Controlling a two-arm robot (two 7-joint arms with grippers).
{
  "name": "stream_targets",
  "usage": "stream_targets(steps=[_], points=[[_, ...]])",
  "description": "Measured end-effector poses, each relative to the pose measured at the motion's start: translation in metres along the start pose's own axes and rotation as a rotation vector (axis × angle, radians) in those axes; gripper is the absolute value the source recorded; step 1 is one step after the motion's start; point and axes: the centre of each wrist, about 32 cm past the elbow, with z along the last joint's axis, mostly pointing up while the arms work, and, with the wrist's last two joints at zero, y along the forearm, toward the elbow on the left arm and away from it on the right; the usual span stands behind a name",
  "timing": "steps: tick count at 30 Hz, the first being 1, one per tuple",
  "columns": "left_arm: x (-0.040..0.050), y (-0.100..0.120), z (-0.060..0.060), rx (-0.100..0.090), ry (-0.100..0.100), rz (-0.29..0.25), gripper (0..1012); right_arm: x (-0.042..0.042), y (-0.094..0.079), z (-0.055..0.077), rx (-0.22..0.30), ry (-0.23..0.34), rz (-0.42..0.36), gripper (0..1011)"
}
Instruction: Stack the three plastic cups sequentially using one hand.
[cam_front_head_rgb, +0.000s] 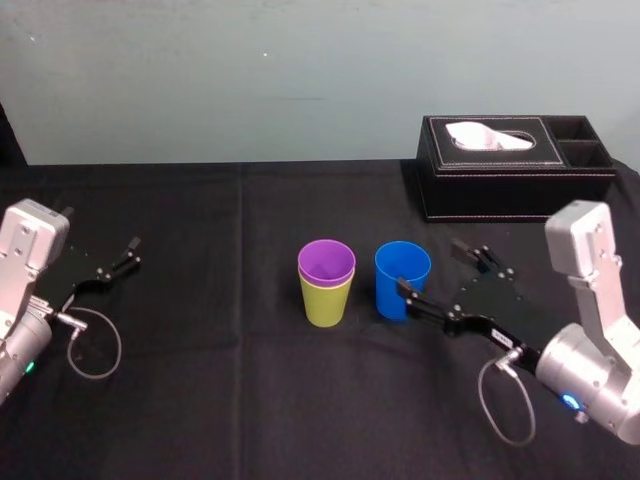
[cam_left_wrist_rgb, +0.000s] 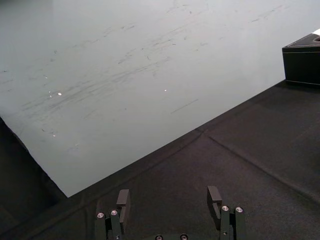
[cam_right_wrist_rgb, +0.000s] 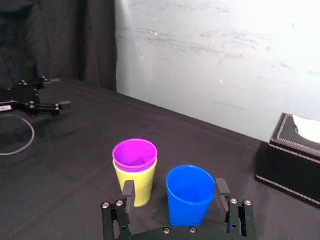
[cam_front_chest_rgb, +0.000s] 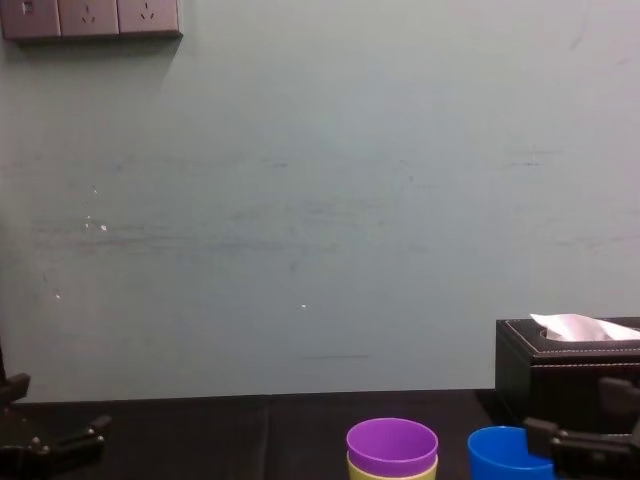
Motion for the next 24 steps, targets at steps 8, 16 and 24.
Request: stream_targets(steps=[8,16,24], points=[[0.0000,0.000,0.000,0.000,0.000,0.000,1010,0.0051,-0.005,-0.015,-0.018,0.020,-0.031,1000],[0.0000,0.000,0.000,0.000,0.000,0.000,1010,0.0060,-0.005,-0.029,-0.048,0.037,-0.050,1000],[0.0000,0.000,0.000,0.000,0.000,0.000,1010,0.0062,-0.001,-0.041,-0.077,0.051,-0.058,1000]])
